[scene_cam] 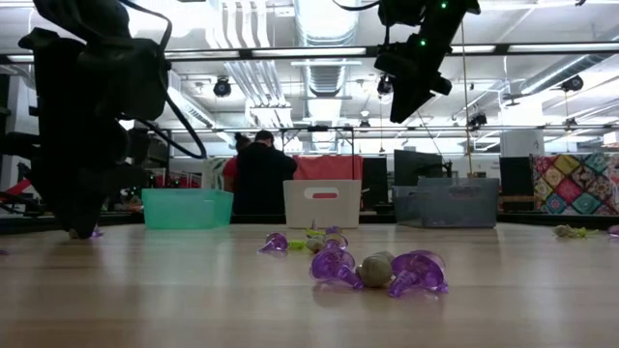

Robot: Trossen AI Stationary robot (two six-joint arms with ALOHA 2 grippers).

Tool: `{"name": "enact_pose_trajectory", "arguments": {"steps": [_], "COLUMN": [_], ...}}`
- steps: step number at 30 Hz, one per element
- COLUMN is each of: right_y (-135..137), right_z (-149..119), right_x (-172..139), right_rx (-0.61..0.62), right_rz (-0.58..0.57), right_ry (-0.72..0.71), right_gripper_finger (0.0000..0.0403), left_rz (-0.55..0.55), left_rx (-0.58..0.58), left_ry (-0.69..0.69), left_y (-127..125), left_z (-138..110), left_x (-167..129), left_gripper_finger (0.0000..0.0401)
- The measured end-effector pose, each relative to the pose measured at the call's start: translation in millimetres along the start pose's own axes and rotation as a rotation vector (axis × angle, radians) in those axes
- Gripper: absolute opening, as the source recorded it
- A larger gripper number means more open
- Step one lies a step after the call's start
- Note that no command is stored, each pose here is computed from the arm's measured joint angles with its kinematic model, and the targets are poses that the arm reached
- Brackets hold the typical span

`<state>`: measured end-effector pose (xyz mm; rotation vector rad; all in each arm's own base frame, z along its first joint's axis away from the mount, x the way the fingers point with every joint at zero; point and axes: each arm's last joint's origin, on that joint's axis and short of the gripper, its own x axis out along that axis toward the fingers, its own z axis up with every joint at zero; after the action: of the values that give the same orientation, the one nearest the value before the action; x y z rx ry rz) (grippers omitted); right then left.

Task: Sort Halloween decoration
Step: Put the white skull toy into the white bin

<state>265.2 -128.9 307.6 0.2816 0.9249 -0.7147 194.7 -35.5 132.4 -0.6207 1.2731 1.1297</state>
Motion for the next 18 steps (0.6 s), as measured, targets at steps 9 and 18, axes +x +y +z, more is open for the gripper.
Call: {"name": "enact_pose_trajectory", "arguments": {"steps": [9, 18], "right_y": [0.0, 0.0], "right_z": [0.0, 0.0], "right_x": [0.0, 0.0], "right_rx": [0.0, 0.0], "right_rz": [0.0, 0.0], "right_ry": [0.0, 0.0], "right_gripper_finger": [0.0082, 0.0082], "left_rz": [-0.011, -0.016], "left_rx": [-0.003, -0.005], "left_ry": [-0.01, -0.014], "left_y": [-1.1, -1.6], "left_z": [0.3, 0.5], "left_x": [0.1, 0.3], "left_gripper_finger": [0.0102, 0.0077]}}
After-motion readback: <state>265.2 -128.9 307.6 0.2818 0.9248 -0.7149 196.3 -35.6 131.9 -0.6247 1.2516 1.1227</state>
